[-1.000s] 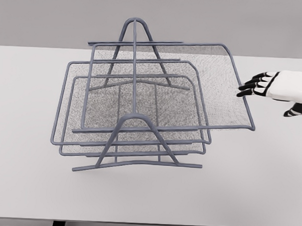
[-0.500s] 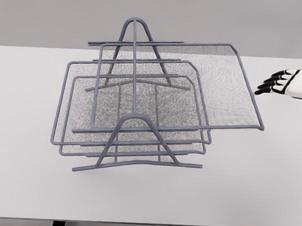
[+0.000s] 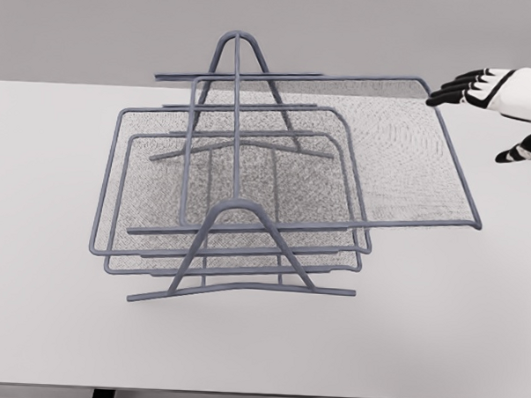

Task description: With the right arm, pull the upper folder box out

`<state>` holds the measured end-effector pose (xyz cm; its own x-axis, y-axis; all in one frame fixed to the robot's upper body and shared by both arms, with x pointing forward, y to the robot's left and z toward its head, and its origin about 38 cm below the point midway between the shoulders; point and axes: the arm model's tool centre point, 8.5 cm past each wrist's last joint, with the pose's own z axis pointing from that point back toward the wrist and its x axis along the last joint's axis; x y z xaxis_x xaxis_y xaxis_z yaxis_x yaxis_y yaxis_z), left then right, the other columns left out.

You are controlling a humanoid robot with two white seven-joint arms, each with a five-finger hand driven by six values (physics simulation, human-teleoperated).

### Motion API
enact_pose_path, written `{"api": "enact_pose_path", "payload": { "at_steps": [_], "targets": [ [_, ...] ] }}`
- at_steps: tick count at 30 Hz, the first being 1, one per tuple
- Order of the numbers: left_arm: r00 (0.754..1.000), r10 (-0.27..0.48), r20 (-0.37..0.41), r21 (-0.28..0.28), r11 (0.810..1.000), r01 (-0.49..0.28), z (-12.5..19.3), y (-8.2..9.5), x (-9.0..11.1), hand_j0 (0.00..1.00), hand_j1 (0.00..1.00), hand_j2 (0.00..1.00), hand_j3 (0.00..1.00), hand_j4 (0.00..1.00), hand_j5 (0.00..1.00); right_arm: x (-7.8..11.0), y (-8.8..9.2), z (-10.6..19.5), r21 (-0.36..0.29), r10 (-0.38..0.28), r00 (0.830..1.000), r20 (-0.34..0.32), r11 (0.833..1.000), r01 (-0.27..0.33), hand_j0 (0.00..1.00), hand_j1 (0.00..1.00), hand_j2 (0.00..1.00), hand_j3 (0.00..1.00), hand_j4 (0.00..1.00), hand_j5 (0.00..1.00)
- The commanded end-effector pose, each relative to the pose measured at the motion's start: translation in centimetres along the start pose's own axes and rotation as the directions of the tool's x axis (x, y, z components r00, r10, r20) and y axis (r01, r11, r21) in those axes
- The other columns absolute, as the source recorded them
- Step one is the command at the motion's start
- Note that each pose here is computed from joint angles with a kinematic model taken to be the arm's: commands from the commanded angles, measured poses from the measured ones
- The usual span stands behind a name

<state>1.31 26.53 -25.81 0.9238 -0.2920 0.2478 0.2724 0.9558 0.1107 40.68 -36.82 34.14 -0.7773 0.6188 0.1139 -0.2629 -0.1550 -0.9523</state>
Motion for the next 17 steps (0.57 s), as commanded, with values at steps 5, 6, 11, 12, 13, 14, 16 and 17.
{"api": "enact_pose_path", "payload": {
  "at_steps": [5, 6, 11, 12, 13, 14, 16, 17],
  "targets": [
    [1.000, 0.001, 0.000, 0.000, 1.000, -0.001, 0.00, 0.01, 0.01, 1.00, 1.00, 1.00, 1.00, 1.00, 1.00, -0.07, -0.11, -0.03, -0.012, -0.012, 1.000, 0.003, 1.000, 0.012, 1.00, 1.00, 1.00, 1.00, 1.00, 1.00],
    [1.000, 0.000, 0.000, 0.000, 1.000, 0.000, 0.00, 0.00, 0.01, 1.00, 1.00, 1.00, 1.00, 1.00, 1.00, -0.07, -0.11, -0.03, -0.012, -0.012, 1.000, 0.003, 1.000, 0.012, 1.00, 1.00, 1.00, 1.00, 1.00, 1.00],
    [1.000, 0.000, 0.000, 0.000, 1.000, 0.000, 0.00, 0.00, 0.01, 1.00, 1.00, 1.00, 1.00, 1.00, 1.00, -0.12, -0.11, 0.25, -0.006, -0.009, 1.000, -0.005, 1.000, 0.009, 1.00, 1.00, 1.00, 1.00, 1.00, 1.00],
    [1.000, 0.001, 0.000, 0.000, 1.000, -0.001, 0.00, 0.01, 0.01, 1.00, 1.00, 1.00, 1.00, 1.00, 1.00, -0.13, -0.12, 0.30, -0.006, -0.008, 1.000, -0.006, 1.000, 0.008, 1.00, 1.00, 1.00, 1.00, 1.00, 1.00],
    [1.000, 0.000, 0.000, 0.000, 1.000, 0.000, 0.00, 0.00, 0.01, 1.00, 1.00, 1.00, 1.00, 1.00, 1.00, -0.13, -0.12, 0.30, -0.007, -0.009, 1.000, -0.005, 1.000, 0.009, 1.00, 1.00, 1.00, 1.00, 1.00, 1.00],
    [1.000, 0.001, 0.000, 0.000, 1.000, -0.001, 0.00, 0.01, 0.01, 1.00, 1.00, 1.00, 1.00, 1.00, 1.00, -0.13, -0.12, 0.30, -0.006, -0.008, 1.000, -0.006, 1.000, 0.008, 1.00, 1.00, 1.00, 1.00, 1.00, 1.00],
    [1.000, 0.001, 0.000, 0.000, 1.000, -0.001, 0.00, 0.01, 0.01, 1.00, 1.00, 1.00, 1.00, 1.00, 1.00, -0.09, -0.13, 0.28, -0.006, -0.007, 1.000, -0.005, 1.000, 0.007, 1.00, 1.00, 1.00, 1.00, 1.00, 1.00],
    [1.000, 0.001, 0.000, 0.000, 1.000, -0.001, 0.00, 0.01, 0.01, 1.00, 1.00, 1.00, 1.00, 1.00, 1.00, -0.13, -0.12, 0.30, -0.006, -0.008, 1.000, -0.006, 1.000, 0.008, 1.00, 1.00, 1.00, 1.00, 1.00, 1.00]
  ]
}}
